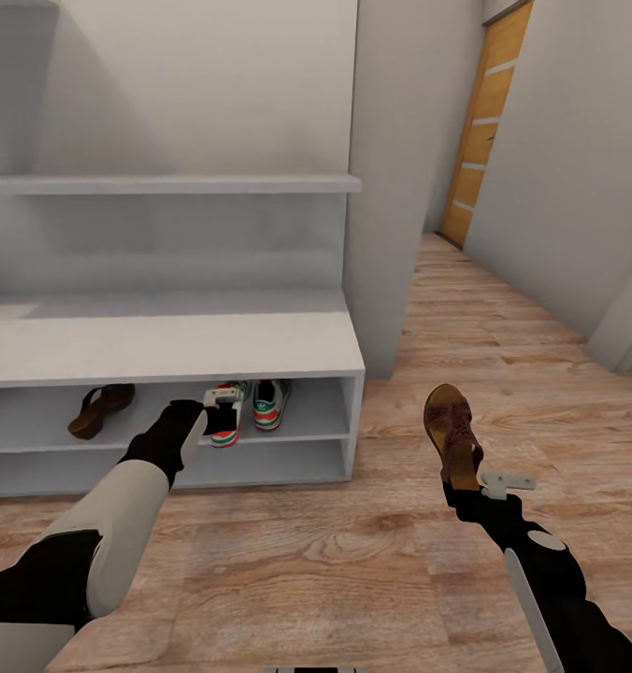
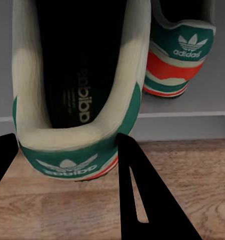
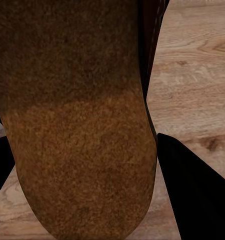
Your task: Pick up the two gym shoes and the two sandals from the corridor floor and place them onto the hallstand (shoe rack) in the corridor, making sure they are on the rack and not on the floor. Arrange them so the two gym shoes are next to each other and the two sandals are next to each other.
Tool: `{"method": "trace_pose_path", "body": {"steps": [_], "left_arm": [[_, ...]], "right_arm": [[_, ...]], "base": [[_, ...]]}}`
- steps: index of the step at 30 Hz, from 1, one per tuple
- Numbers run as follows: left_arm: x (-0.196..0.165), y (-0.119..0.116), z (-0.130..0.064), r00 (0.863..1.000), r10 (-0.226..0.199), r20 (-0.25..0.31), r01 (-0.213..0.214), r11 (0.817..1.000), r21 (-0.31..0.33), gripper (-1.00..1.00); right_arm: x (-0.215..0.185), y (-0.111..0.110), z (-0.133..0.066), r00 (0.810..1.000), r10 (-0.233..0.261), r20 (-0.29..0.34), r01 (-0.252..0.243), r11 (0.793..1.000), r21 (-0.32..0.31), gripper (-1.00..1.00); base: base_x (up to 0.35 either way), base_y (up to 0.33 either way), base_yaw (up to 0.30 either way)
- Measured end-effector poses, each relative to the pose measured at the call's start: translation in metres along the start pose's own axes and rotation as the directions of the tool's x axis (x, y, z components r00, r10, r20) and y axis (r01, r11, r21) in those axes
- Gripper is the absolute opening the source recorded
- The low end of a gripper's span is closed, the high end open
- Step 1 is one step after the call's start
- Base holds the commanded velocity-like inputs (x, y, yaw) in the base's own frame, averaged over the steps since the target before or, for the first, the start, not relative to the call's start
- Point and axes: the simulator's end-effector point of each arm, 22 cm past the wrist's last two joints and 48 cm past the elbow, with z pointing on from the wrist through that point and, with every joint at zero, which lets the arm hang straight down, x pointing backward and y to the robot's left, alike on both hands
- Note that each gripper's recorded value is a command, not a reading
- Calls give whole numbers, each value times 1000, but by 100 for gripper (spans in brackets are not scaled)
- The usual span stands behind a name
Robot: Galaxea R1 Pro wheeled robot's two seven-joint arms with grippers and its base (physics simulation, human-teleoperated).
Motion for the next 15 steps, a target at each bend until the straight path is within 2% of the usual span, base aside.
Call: {"method": "trace_pose_path", "body": {"steps": [5, 15], "left_arm": [[32, 3, 7, 999, 2, -40, -2, 1000, -6, -100], [36, 4, 9, 1000, 3, -23, -3, 1000, -6, -100]], "right_arm": [[0, 0, 0, 1000, 0, 0, 0, 1000, 0, -100], [0, 0, 0, 1000, 0, 0, 0, 1000, 0, -100]], "base": [[0, 0, 0], [15, 0, 0]]}}
